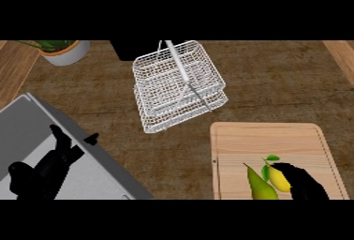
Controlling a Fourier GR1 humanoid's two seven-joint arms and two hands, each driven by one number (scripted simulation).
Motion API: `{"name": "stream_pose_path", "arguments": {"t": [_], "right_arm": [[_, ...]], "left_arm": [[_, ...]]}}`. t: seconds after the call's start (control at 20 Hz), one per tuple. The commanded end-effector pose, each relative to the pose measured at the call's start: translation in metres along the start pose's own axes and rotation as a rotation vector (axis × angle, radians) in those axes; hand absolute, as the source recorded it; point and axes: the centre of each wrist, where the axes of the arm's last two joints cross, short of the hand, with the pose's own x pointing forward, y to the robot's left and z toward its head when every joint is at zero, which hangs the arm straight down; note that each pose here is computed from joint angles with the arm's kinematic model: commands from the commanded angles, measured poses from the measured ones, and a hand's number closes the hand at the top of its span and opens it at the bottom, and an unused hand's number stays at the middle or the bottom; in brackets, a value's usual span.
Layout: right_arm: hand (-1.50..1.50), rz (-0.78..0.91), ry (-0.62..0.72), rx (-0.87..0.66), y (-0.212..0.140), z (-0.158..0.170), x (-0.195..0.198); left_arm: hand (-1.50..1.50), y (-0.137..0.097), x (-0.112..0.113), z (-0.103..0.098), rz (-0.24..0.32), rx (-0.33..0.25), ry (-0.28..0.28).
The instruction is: Pick the lemon from the cutting board and place it in the tiered basket
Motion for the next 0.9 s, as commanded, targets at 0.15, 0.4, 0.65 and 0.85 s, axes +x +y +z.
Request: {"name": "stream_pose_path", "arguments": {"t": [0.15, 0.4, 0.65, 0.85], "right_arm": [[1.50, -0.020, -0.022, -0.053, 0.001, -0.024, 0.024], [1.50, 0.091, -0.018, 0.213, -0.016, -0.045, 0.026], [1.50, -0.059, -0.068, 0.150, -0.049, -0.042, 0.048], [1.50, -0.205, -0.094, 0.090, -0.064, -0.032, 0.063]], "left_arm": [[0.00, -0.025, 0.021, -0.037, 0.140, -0.057, -0.073], [0.00, -0.030, 0.030, -0.032, 0.132, -0.086, -0.085], [0.00, -0.019, 0.015, -0.029, 0.136, -0.042, -0.075], [0.00, -0.019, 0.019, -0.028, 0.137, -0.013, -0.058]]}}
